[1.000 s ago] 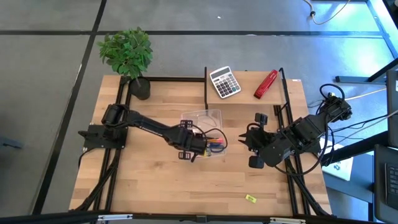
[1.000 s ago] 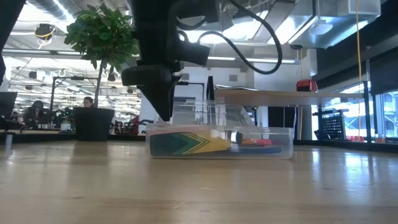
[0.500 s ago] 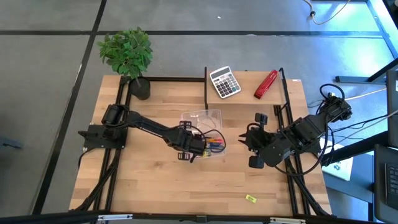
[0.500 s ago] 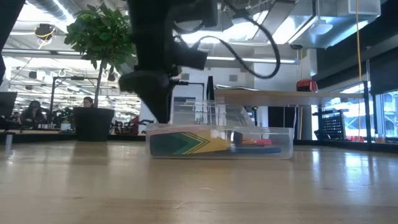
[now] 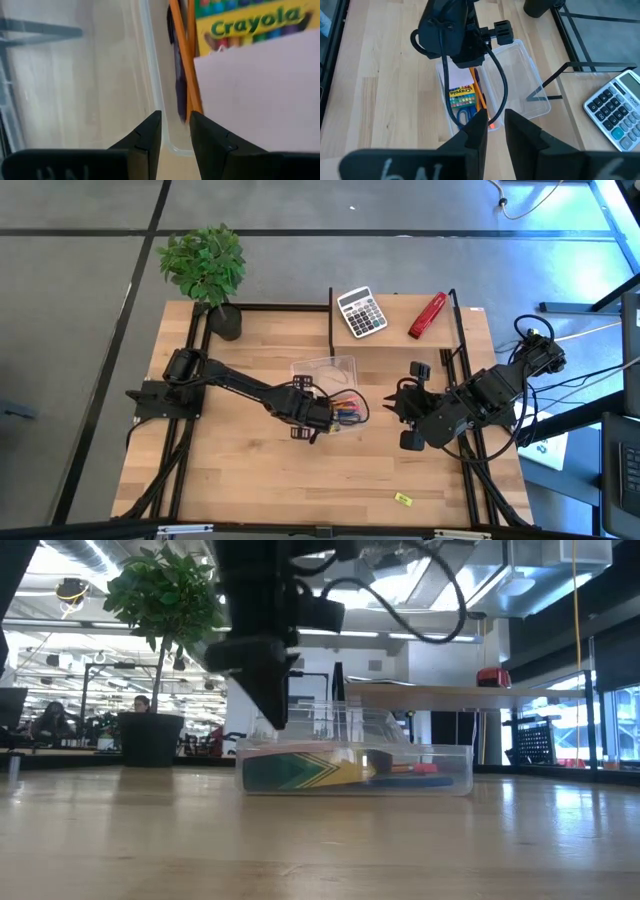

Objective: Pack school essentials
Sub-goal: Put the light green eraser into the transparent supply box

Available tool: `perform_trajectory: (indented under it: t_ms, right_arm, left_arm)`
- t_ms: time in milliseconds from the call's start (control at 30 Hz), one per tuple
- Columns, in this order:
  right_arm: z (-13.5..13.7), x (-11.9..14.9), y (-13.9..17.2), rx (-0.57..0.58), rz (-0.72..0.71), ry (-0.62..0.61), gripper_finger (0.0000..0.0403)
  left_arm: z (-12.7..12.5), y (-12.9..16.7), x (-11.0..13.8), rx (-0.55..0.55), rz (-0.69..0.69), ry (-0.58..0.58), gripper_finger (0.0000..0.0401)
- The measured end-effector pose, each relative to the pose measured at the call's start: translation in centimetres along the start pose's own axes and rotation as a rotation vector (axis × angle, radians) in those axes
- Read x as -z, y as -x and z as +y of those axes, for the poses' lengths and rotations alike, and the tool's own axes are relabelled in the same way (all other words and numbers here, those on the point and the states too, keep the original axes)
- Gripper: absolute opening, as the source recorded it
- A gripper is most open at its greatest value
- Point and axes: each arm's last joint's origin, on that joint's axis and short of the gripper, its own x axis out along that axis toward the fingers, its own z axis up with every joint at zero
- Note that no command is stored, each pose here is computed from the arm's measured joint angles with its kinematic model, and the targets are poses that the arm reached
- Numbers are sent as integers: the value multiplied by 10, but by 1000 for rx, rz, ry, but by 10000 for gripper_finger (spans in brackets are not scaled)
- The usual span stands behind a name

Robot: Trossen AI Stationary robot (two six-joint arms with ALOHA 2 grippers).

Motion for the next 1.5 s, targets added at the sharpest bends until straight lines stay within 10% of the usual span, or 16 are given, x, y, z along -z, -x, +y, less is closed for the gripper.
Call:
perform_trajectory:
  t_ms: [400, 667, 1500]
  right_arm:
    - [3, -4, 0, -47, -28, -60, 69]
    - [14, -1, 4, -288, 73, -52, 69]
    - [124, 43, -27, -429, 470, -57, 69]
  left_arm:
    - [-14, 48, -14, 32, -70, 49, 94]
    - [-53, 74, 3, 55, -61, 108, 94]
    - [-156, 144, 73, 4, -353, 225, 94]
